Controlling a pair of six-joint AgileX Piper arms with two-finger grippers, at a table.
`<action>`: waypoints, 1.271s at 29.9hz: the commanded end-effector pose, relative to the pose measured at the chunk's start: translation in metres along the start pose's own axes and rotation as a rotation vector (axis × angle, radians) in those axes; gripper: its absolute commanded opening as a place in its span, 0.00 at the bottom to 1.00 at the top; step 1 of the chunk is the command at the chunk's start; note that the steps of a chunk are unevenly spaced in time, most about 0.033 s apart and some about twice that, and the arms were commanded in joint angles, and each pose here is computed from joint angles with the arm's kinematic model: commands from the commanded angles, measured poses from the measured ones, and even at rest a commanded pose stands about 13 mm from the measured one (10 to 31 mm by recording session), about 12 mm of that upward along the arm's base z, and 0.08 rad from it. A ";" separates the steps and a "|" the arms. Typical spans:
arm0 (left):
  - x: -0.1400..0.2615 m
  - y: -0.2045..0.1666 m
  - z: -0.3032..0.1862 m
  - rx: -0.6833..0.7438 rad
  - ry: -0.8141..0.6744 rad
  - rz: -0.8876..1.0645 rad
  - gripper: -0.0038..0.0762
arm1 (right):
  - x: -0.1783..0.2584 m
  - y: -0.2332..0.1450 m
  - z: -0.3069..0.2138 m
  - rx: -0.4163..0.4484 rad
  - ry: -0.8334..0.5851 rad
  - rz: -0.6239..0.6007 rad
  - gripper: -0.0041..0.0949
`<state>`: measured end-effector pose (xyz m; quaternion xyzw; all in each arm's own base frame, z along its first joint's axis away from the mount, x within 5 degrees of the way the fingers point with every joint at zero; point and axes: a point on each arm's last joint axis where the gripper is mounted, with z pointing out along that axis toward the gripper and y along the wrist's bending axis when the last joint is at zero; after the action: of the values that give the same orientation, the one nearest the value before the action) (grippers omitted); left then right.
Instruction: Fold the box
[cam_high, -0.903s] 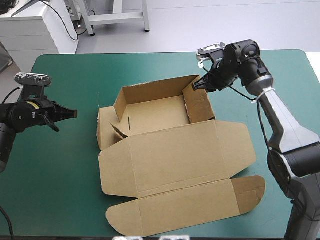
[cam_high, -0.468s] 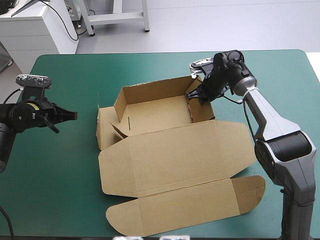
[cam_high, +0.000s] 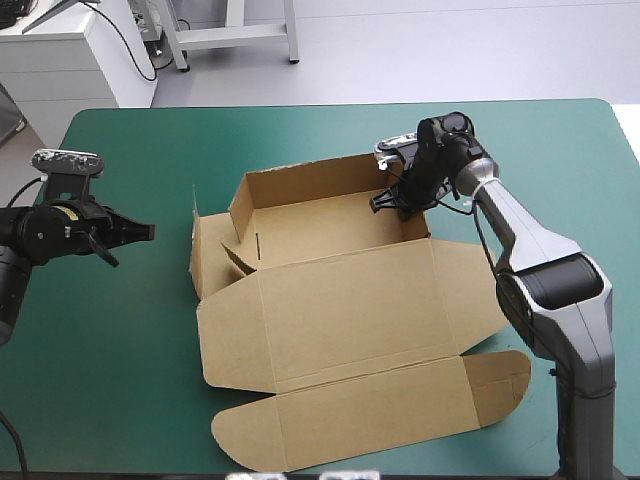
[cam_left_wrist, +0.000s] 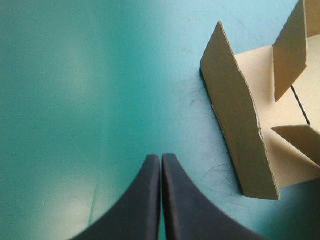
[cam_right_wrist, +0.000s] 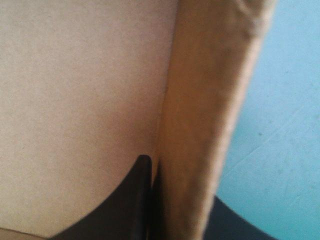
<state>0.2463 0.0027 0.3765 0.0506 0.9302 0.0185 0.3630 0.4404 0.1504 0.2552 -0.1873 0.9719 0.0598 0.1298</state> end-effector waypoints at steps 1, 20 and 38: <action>-0.010 0.001 -0.013 -0.010 -0.095 -0.001 0.04 | -0.003 0.002 -0.037 0.004 -0.084 -0.003 0.03; -0.016 0.012 0.006 0.093 -0.111 -0.236 0.04 | 0.015 -0.021 -0.133 -0.033 -0.291 0.111 0.03; -0.035 0.019 0.033 0.723 -0.215 -0.498 0.04 | 0.073 -0.046 -0.262 -0.177 -0.624 0.186 0.02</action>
<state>0.2978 0.0297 0.3477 -0.0692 0.8762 -0.3139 0.3591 0.3619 0.0360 0.4455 -0.0663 0.9182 0.1797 0.3467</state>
